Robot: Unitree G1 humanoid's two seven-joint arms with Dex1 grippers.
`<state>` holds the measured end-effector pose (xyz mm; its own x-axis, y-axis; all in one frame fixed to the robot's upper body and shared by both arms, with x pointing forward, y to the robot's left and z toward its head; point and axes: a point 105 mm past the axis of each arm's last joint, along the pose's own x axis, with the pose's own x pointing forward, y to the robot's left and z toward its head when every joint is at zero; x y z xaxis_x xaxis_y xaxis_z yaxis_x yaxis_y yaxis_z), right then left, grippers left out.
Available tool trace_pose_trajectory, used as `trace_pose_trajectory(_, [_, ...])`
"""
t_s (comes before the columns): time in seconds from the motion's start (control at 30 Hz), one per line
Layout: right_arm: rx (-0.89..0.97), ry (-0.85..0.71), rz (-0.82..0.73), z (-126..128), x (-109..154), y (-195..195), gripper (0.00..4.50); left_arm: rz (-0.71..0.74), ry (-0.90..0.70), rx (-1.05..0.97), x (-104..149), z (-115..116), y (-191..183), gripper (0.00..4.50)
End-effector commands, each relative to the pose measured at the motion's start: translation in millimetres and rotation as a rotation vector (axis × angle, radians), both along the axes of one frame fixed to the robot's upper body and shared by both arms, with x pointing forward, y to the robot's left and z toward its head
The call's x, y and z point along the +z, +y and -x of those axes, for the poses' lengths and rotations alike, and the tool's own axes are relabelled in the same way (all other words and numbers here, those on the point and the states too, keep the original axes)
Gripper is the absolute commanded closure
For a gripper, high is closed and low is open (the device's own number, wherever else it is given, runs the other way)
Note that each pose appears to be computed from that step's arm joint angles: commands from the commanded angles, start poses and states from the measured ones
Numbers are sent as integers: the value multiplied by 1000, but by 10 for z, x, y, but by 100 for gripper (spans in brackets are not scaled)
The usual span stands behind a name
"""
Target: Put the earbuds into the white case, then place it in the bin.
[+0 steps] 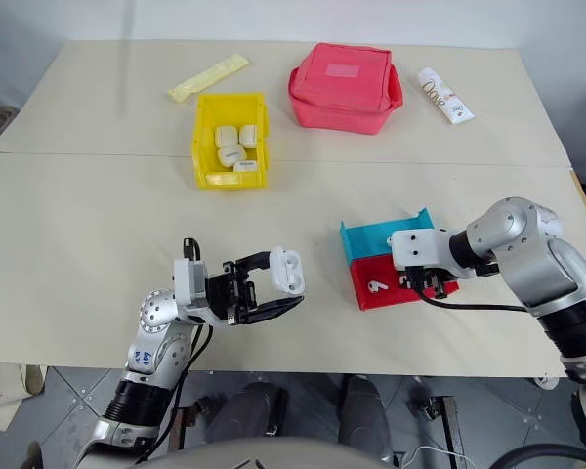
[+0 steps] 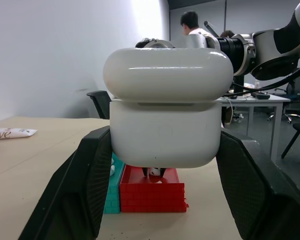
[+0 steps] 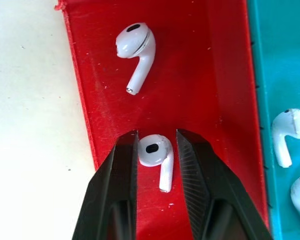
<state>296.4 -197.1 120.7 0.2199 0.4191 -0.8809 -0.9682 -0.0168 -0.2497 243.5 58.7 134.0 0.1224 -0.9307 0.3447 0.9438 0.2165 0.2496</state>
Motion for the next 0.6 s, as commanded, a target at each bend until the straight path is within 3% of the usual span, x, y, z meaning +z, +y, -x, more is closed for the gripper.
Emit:
trace_pose_trajectory(0.03, [8, -19, 14, -33, 32, -12, 333, 13, -52, 1, 104, 57, -7, 174])
trace_pose_trajectory(0.37, [6, 1, 48, -21, -13, -76, 333, 12, -53, 10, 105, 53, 1, 174])
trace_pose_trajectory(0.4, [2, 3, 49, -21, -17, -79, 370, 13, -53, 11, 105, 52, 0, 174])
trace_pose_trajectory(0.47, [-1, 6, 51, -21, -23, -81, 404, 13, -53, 11, 105, 49, -1, 174])
trace_pose_trajectory(0.6, [-9, -2, 40, -34, -8, -65, 404, 13, -52, 11, 102, 41, -5, 174])
